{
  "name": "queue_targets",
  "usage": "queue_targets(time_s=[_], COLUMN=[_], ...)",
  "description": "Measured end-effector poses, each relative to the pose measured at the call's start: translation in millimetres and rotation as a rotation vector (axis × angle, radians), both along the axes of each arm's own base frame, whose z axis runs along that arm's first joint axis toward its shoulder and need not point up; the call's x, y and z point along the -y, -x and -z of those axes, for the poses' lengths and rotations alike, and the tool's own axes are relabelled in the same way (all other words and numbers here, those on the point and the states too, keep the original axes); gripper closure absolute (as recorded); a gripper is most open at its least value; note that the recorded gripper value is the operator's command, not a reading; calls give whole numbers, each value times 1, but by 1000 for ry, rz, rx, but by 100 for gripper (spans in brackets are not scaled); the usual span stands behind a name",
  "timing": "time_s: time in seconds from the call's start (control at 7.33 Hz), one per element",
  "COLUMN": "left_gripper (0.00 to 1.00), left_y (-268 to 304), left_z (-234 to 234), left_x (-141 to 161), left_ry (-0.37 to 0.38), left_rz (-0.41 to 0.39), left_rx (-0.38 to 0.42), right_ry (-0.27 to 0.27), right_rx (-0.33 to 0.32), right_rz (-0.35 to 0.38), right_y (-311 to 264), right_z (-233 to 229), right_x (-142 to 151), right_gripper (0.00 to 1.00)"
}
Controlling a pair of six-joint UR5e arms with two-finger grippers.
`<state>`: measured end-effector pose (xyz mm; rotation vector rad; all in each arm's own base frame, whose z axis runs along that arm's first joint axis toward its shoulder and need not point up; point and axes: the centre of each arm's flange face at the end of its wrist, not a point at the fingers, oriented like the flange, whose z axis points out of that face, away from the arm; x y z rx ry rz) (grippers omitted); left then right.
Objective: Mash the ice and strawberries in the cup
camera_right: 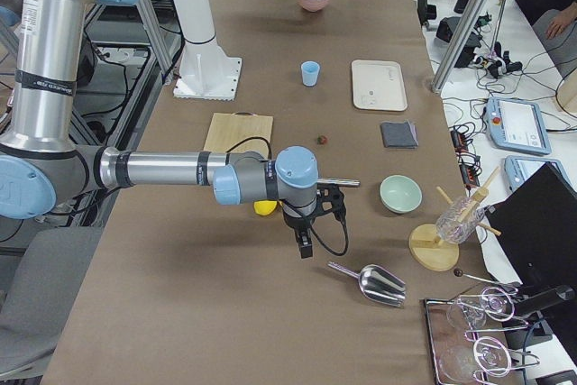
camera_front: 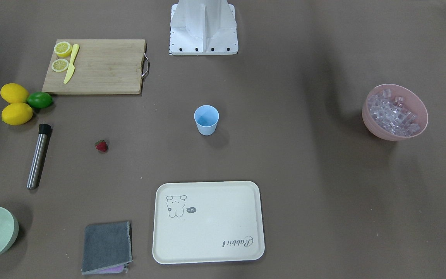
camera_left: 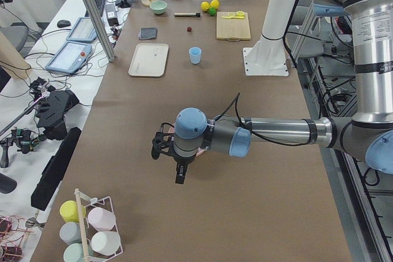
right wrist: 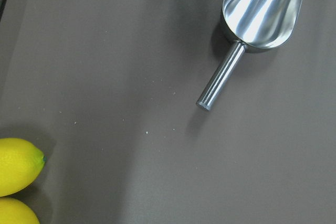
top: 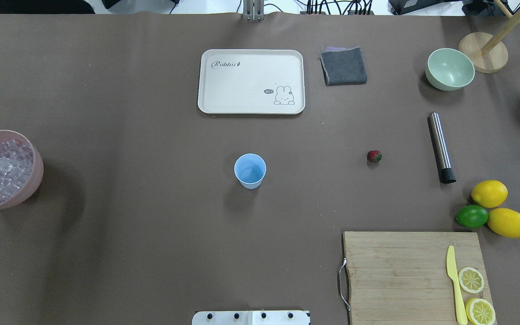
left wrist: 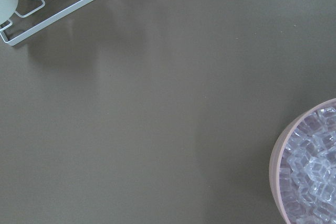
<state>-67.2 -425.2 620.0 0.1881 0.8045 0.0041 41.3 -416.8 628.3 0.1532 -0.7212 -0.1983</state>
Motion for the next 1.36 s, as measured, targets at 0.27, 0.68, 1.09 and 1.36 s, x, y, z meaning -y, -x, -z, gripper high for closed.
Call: queue_targets(time_s=[0.27,0.68,1.09,1.36], left_gripper=[2,5,3,3], left_y=[0,0,-15,-45], left_z=[4,8,29,59], left_x=[0,-1,7,10], left_ry=[-9,-31,-40,28], left_rz=[0,0,23,77], left_rx=[0,1,-17,-59], right_ry=[13,18,22,22], right_rx=[19,28,55,58], right_rz=[-10,-5,-1,-3], right_y=[1,2,3,4], right_z=[0,-4,-4,-2], right_x=[-3,-7,-9,-8], right_gripper=[0,0,0,0])
